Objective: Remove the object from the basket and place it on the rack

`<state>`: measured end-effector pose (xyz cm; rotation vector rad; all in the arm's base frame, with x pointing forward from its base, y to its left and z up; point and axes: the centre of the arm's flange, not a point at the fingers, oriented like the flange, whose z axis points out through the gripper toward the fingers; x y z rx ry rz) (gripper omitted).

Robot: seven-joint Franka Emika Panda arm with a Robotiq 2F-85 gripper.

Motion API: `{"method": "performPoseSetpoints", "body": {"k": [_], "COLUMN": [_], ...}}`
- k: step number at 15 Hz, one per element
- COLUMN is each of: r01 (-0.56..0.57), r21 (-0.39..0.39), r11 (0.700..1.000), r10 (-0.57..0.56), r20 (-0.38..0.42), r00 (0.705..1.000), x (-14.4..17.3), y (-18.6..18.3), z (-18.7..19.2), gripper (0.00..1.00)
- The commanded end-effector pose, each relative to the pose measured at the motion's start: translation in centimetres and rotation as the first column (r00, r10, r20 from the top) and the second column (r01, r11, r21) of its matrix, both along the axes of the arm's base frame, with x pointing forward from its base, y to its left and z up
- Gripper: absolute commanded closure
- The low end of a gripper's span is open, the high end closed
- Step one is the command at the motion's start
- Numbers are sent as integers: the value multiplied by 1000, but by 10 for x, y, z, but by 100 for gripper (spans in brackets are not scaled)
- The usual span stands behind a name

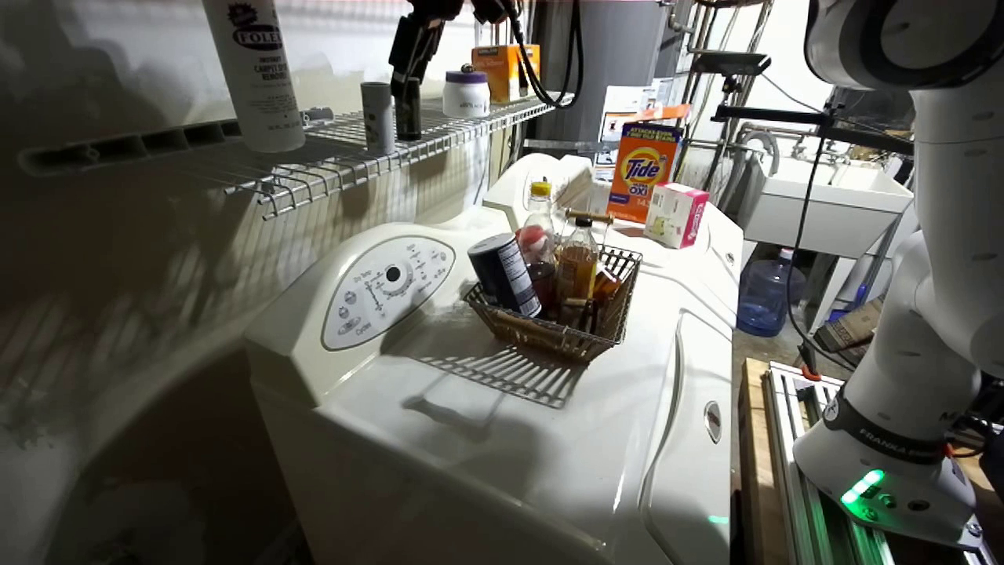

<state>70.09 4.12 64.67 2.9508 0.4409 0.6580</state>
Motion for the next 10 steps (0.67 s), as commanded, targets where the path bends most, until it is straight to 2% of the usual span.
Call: {"method": "performPoseSetpoints", "body": {"k": [1,5,10], "r01": [8,1,-18], "r21": [0,17,97], "r11": [1000,1000,995], "r10": [-8,-1,14], "r20": [10,24,35], "r00": [1000,1000,999], "x": [-14,-44,-97], "y": [4,7,14], "z": [25,43,57], "gripper": [0,0,0]}}
